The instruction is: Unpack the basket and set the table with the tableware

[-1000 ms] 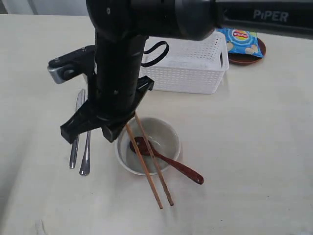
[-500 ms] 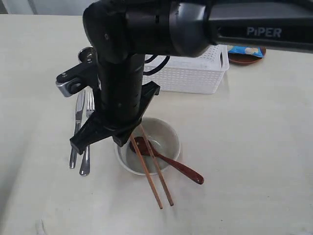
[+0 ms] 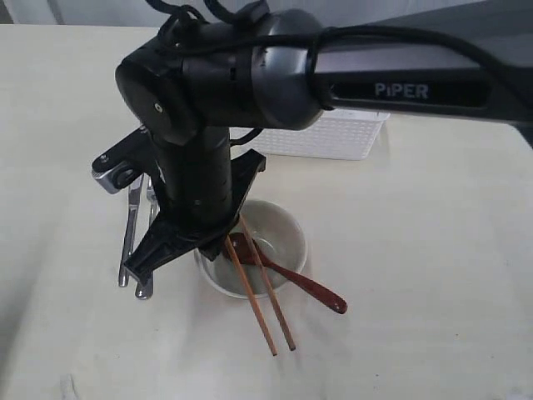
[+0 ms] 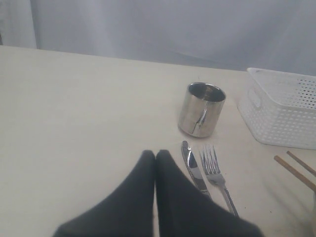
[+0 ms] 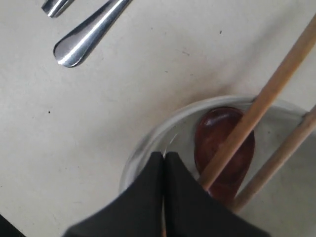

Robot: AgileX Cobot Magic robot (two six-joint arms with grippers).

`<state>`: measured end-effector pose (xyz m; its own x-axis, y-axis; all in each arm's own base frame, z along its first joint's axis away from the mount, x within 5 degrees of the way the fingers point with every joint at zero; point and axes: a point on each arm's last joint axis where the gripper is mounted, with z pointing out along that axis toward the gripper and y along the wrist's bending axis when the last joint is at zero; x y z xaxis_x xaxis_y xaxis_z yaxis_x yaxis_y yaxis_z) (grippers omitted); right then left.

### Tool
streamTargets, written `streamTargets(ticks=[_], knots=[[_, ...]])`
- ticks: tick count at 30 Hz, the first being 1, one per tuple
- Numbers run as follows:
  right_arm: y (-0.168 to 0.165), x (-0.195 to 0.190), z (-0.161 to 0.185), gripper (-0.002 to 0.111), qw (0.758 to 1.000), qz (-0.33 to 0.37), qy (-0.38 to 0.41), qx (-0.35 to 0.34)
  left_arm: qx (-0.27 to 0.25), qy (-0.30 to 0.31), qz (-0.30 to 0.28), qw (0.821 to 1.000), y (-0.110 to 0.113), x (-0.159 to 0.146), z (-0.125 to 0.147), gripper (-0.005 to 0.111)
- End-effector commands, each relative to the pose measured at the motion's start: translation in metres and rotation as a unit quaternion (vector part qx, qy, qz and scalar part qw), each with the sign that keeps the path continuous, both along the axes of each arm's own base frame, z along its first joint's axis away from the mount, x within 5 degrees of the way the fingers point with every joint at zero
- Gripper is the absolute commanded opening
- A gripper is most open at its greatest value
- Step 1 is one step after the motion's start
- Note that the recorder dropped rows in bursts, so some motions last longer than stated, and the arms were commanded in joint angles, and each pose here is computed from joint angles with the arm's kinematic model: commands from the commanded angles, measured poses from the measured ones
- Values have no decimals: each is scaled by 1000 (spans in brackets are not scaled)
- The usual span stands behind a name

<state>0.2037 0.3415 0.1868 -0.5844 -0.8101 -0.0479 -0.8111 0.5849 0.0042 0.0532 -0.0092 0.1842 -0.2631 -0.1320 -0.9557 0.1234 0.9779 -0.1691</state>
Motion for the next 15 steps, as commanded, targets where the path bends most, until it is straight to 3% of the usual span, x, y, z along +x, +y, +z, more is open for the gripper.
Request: streamTargets(ticks=[1,15], knots=[[-1,2,-2,-1,1000,-2,-4,-4,-2,-6,0,1000,0,0,0,0],[-7,5,-2,-1,999,-13,-22,-34,-2,-6,0,1000,0,0,0,0]])
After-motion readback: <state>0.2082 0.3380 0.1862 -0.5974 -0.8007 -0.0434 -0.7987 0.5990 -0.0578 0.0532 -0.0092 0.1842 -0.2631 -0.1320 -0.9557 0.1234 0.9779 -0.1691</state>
